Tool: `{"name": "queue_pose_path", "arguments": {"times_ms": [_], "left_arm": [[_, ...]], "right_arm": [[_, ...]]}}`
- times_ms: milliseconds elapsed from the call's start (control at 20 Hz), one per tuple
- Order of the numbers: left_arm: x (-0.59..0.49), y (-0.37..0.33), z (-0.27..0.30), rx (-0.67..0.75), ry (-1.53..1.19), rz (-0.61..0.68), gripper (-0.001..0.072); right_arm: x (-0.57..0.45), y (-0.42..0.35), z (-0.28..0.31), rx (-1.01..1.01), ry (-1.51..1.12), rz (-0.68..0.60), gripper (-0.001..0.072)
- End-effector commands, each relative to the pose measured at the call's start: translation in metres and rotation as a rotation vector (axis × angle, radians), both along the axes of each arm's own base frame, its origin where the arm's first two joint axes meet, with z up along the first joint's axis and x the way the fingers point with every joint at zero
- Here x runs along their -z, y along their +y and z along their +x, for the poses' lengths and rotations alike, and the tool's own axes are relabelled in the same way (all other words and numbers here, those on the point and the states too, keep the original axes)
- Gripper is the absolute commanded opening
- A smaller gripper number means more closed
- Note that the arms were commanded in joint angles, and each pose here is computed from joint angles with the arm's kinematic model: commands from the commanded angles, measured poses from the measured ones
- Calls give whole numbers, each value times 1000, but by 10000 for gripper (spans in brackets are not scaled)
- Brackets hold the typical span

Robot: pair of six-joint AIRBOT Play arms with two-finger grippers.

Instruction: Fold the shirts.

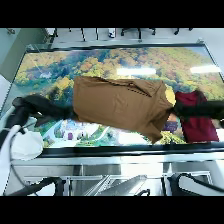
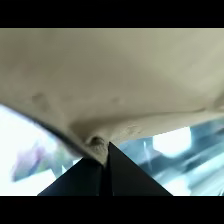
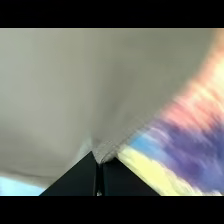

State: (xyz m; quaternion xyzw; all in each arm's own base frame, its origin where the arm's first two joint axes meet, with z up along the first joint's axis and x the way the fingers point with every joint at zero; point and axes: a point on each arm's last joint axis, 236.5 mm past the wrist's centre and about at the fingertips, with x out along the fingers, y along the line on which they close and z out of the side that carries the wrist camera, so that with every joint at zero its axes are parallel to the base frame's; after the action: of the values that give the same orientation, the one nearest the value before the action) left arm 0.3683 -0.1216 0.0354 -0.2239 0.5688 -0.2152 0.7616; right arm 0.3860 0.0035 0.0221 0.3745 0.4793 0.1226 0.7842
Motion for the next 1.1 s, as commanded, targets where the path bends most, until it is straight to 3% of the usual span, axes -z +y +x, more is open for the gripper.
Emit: {"name": "queue_pose_path", "arguments": {"times_ms": [0,100,200,350,450,550,700,900,1050], "left_arm": [[-235,11,3,-108,-616,-17,11],[-390,34,-57,-236,-1048,-4,11],[-485,46,-141,-315,-1345,89,11],[-549,44,-233,-392,-1595,234,12],[-561,48,-251,-440,-1637,308,11],[-547,52,-232,-422,-1539,320,11],[-479,66,-149,-323,-1235,278,12],[-346,46,-34,-158,-823,132,12],[-231,6,38,-48,-607,104,12]], "right_arm": [[-234,2,-4,-2,-552,-191,25],[-388,17,-59,39,-928,-407,25],[-488,45,-129,77,-1199,-593,25],[-552,77,-203,116,-1407,-778,25],[-560,81,-215,125,-1435,-808,25],[-551,73,-200,111,-1388,-802,25],[-508,56,-148,5,-1212,-731,25],[-415,34,-61,-123,-937,-504,25],[-290,26,9,-192,-654,-381,25]]}}
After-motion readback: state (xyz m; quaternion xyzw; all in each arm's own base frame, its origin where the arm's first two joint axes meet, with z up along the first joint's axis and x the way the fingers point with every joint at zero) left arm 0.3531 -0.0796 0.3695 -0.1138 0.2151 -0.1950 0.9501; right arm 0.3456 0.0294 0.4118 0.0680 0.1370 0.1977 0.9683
